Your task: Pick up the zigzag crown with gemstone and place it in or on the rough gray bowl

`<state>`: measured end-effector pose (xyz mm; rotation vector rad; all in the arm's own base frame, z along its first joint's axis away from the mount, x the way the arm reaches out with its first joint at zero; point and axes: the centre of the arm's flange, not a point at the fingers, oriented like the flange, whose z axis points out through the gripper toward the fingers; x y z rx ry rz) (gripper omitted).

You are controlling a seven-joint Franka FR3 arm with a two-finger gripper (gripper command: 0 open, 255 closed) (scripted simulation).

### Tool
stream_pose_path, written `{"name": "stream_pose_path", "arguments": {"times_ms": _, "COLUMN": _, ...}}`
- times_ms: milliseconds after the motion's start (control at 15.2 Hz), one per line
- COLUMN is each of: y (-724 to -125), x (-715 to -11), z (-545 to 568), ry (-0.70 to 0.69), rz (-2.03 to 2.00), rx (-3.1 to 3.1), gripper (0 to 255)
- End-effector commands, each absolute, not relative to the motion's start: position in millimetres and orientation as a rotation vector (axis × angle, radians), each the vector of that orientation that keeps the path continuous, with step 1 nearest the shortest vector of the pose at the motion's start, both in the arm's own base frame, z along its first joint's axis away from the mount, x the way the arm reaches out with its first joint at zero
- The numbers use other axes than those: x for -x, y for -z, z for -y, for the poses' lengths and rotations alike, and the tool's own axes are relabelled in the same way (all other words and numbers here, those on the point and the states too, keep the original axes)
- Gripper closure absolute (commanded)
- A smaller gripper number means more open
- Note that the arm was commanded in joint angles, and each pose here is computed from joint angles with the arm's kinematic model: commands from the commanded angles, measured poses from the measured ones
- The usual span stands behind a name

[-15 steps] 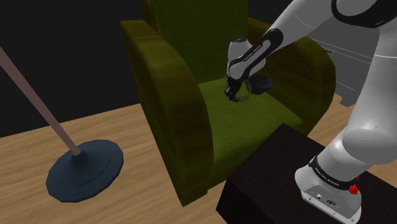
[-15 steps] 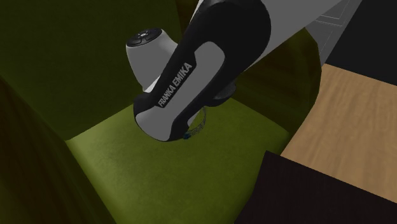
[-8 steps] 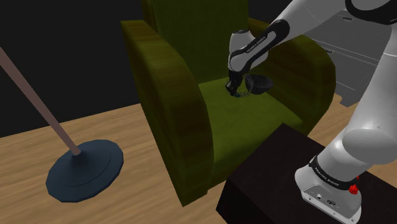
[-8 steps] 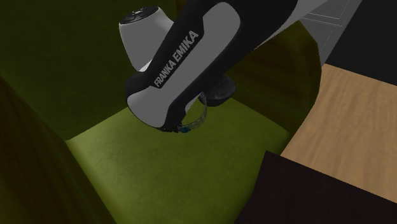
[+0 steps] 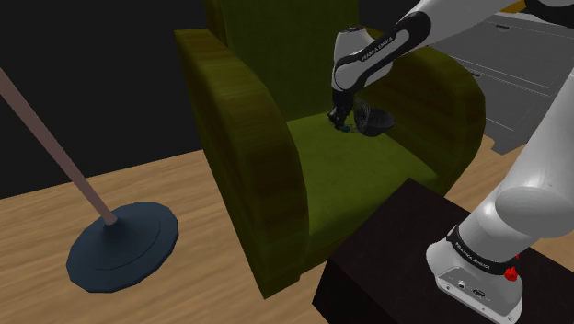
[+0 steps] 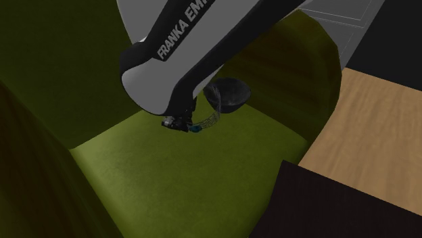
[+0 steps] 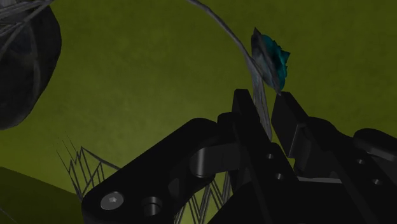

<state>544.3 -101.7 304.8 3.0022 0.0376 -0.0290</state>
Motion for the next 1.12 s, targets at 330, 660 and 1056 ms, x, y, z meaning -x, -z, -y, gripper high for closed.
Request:
{"name": "stream_pose_path", "arguments": {"times_ms": 330, "y": -341.7, "x": -543.6, "z": 102.0, "ry": 0.029, "rz": -0.038, "rx": -3.002, "gripper": 255}}
{"name": "stream_pose_path", "arguments": {"times_ms": 660, "y": -348.9, "x": -539.1, "z": 141.3, "ry": 0.029, "rz": -0.038, "rx": -3.002, "gripper": 255}}
{"name": "stream_pose_path", "arguments": {"times_ms": 1056, "y": -347.8, "x": -530.1, "z": 220.0, "ry": 0.029, "rz": -0.038, "rx": -3.002, "gripper": 255}}
